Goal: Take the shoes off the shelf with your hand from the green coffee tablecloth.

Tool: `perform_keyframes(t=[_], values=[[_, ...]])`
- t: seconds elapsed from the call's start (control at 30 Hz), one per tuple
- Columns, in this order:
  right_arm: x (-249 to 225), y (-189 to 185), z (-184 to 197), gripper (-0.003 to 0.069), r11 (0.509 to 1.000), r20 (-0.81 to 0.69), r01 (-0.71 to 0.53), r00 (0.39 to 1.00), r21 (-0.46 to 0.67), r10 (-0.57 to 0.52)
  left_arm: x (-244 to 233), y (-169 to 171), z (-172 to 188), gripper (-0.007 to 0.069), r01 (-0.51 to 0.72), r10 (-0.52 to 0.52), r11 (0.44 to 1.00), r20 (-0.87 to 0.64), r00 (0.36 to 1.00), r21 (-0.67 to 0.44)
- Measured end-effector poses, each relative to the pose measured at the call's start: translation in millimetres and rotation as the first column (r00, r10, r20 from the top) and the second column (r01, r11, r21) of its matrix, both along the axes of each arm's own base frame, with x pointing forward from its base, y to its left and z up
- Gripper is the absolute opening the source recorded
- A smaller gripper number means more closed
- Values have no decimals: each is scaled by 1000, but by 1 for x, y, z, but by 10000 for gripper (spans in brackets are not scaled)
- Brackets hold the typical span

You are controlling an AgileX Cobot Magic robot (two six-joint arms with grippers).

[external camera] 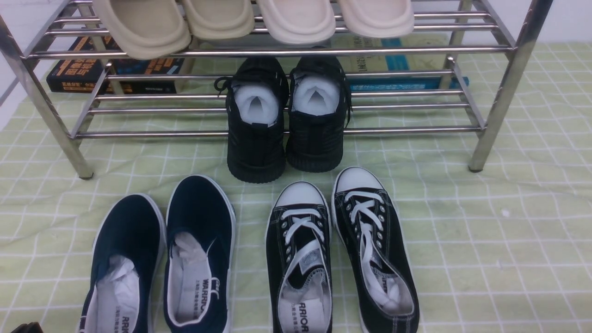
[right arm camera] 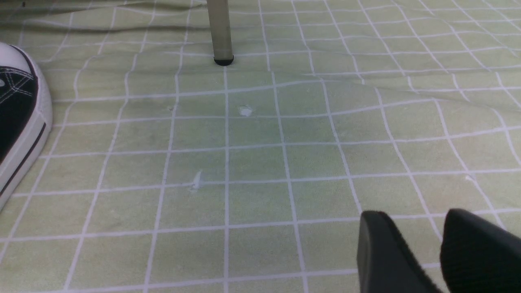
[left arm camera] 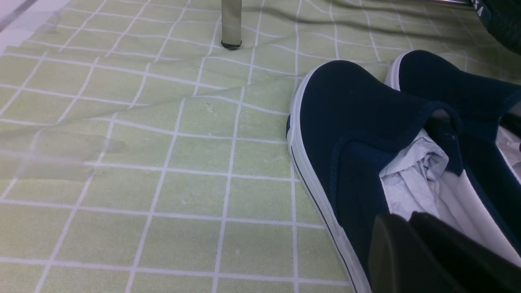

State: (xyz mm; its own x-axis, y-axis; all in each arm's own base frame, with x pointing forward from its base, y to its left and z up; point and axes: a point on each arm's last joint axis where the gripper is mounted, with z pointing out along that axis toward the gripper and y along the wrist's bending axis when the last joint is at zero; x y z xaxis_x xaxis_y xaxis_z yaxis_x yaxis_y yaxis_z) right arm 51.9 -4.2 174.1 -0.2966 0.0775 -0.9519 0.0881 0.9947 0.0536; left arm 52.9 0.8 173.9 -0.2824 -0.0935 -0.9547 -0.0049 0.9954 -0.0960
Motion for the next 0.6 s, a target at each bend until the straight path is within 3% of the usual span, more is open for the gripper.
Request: perform_keyframes(t=[0.6], values=[[0, 0, 0, 240, 1000, 0, 0, 1000, 1, 0, 0, 0, 0, 88, 0, 0, 1000, 0, 1000, 1]])
